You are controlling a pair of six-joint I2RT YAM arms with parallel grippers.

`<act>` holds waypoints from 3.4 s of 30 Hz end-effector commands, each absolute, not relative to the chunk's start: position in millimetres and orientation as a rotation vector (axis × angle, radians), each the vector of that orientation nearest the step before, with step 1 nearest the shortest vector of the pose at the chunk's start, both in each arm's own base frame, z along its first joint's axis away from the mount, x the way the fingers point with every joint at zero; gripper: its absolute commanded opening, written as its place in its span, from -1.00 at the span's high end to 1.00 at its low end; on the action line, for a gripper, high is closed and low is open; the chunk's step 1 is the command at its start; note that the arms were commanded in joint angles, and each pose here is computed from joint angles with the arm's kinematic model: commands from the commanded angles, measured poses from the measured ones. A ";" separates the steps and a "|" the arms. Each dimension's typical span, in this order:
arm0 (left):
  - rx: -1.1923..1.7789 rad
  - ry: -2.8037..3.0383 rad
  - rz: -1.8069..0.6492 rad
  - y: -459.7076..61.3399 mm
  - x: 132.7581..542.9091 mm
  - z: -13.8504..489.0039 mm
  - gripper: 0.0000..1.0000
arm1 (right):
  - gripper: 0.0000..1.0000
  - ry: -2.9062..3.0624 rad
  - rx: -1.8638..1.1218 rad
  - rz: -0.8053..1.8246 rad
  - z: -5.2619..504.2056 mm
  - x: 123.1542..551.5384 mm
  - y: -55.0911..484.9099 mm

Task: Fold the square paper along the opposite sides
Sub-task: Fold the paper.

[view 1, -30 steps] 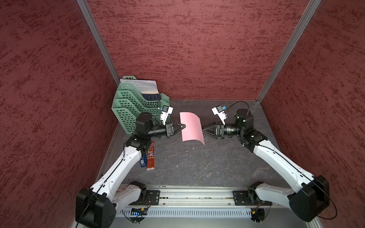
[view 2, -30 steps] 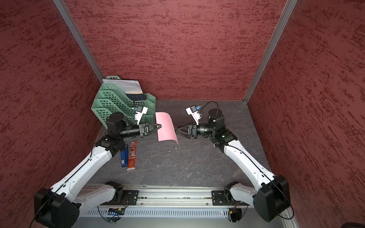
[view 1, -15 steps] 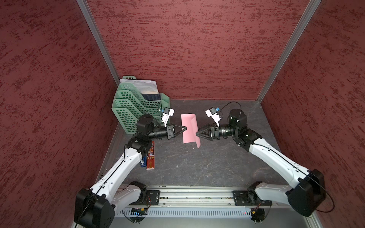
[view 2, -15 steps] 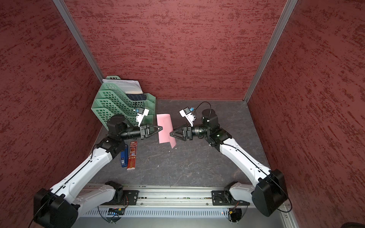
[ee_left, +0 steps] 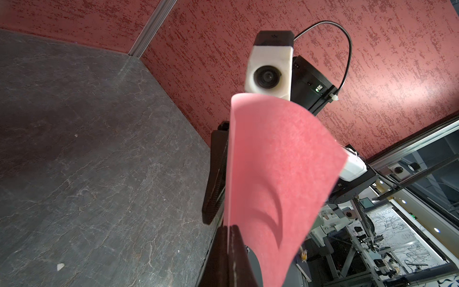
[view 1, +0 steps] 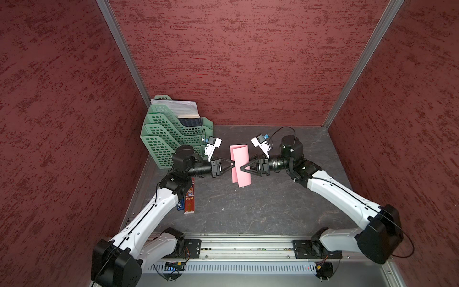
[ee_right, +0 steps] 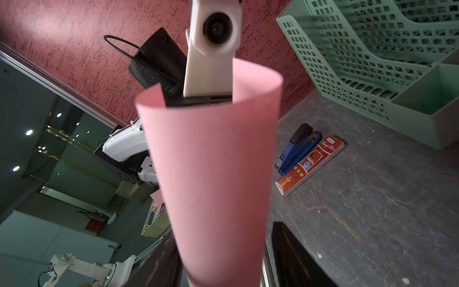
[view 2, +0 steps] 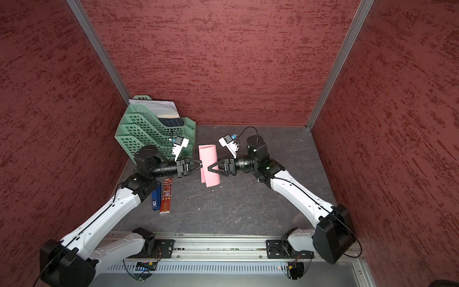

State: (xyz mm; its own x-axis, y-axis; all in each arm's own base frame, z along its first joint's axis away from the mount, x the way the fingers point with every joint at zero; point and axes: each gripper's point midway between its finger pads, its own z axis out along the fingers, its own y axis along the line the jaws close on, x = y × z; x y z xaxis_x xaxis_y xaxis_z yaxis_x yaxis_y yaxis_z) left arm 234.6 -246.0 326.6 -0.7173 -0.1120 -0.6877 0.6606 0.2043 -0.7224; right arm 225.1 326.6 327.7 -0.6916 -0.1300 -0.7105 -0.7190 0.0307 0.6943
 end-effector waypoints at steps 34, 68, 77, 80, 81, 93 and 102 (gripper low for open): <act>0.610 1.741 -1.572 -246.8 209.2 348.0 0.91 | 0.29 1.786 -0.913 1.722 355.3 215.4 337.2; 0.587 1.640 -1.637 -246.2 204.7 356.3 0.43 | 0.37 1.789 -0.912 1.714 362.7 216.2 339.6; 0.572 1.662 -1.632 -247.1 207.0 350.9 0.46 | 0.36 1.785 -0.900 1.718 364.2 218.6 340.9; 0.565 1.666 -1.624 -246.8 208.0 350.2 0.49 | 0.36 1.786 -0.899 1.719 363.7 218.4 341.3; 0.562 1.671 -1.624 -247.0 208.5 348.8 0.50 | 0.36 1.785 -0.897 1.719 363.9 218.5 341.2; 0.557 1.675 -1.622 -247.4 208.4 349.1 0.51 | 0.35 1.804 -0.922 1.706 358.2 214.3 344.0; 0.545 1.684 -1.618 -247.1 209.7 348.0 0.60 | 0.35 1.814 -0.921 1.695 356.2 215.1 343.8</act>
State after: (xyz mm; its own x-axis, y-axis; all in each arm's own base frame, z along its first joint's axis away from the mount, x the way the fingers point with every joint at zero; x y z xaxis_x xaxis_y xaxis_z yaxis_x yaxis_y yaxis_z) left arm 210.4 -246.7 348.0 -0.6571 -0.1774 -0.7327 0.7256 0.1148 -0.6785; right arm 215.8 340.5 341.3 -0.6865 -0.1581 -0.7098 -0.7205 0.0161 0.6933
